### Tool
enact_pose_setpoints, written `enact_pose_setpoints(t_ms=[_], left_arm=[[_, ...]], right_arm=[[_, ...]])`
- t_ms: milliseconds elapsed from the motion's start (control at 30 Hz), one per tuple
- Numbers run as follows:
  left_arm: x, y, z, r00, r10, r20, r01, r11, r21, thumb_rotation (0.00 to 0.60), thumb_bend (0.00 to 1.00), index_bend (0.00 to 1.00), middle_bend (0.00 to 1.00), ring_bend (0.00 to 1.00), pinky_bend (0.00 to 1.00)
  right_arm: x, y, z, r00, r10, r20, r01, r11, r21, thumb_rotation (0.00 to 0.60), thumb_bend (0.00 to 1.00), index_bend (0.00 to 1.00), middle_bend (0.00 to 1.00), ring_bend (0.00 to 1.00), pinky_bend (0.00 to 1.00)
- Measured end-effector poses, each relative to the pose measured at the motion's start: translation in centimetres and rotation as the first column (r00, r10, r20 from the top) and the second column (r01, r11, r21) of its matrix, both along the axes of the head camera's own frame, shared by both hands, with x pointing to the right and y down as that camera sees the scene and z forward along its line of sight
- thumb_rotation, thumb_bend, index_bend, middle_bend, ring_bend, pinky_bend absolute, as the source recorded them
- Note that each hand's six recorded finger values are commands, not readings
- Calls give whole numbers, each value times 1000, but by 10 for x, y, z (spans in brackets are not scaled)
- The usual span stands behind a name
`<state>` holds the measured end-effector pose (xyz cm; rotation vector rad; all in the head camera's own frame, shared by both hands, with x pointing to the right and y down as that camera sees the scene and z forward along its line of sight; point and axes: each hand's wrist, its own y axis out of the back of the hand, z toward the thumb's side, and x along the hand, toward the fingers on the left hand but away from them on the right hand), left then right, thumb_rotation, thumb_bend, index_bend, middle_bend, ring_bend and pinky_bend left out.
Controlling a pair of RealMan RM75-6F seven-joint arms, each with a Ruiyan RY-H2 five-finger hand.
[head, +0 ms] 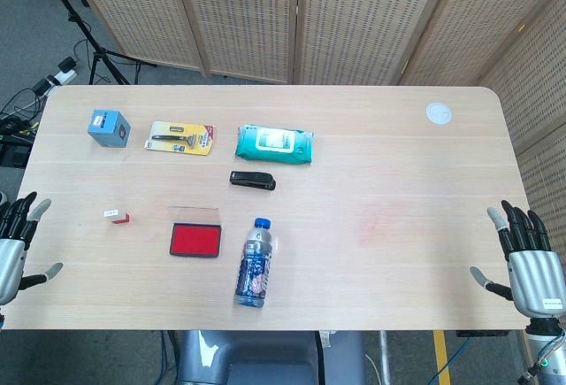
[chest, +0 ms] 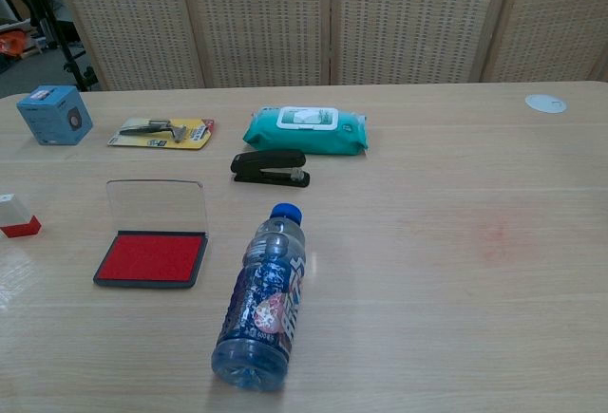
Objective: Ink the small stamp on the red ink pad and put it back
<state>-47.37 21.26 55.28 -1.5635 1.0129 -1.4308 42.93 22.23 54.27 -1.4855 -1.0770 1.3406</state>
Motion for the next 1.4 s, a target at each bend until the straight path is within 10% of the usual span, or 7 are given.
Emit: enact_pose_setpoints(t_ms=[367,567,667,1400], left_arm=[[-3,-3,8,1000,-15,8,15,1000,-23,600,0,0,27,50,37],[-14,-9,32,996,-85,6,85,990,-113,600,3,0,675,719,660],[-14,-15,49,990,-142,-15,138,981,-136,600,46,61,826,860,821],[19,-55,115,961,-274,-42,245,912,-330,600,247,363,884,911,867]], right_arm=[[-1,0,-1,1000,0,12,0,1000,2,600,0,0,0,0,0],[-2,1,0,1000,-4,9,4,1000,-10,600,0,0,0,0,0],[-3,1,1,1000,-7,13,7,1000,-13,600,0,0,0,0,0],[3,-2,3,999,21,42,-20,999,-42,600,0,0,0,0,0]])
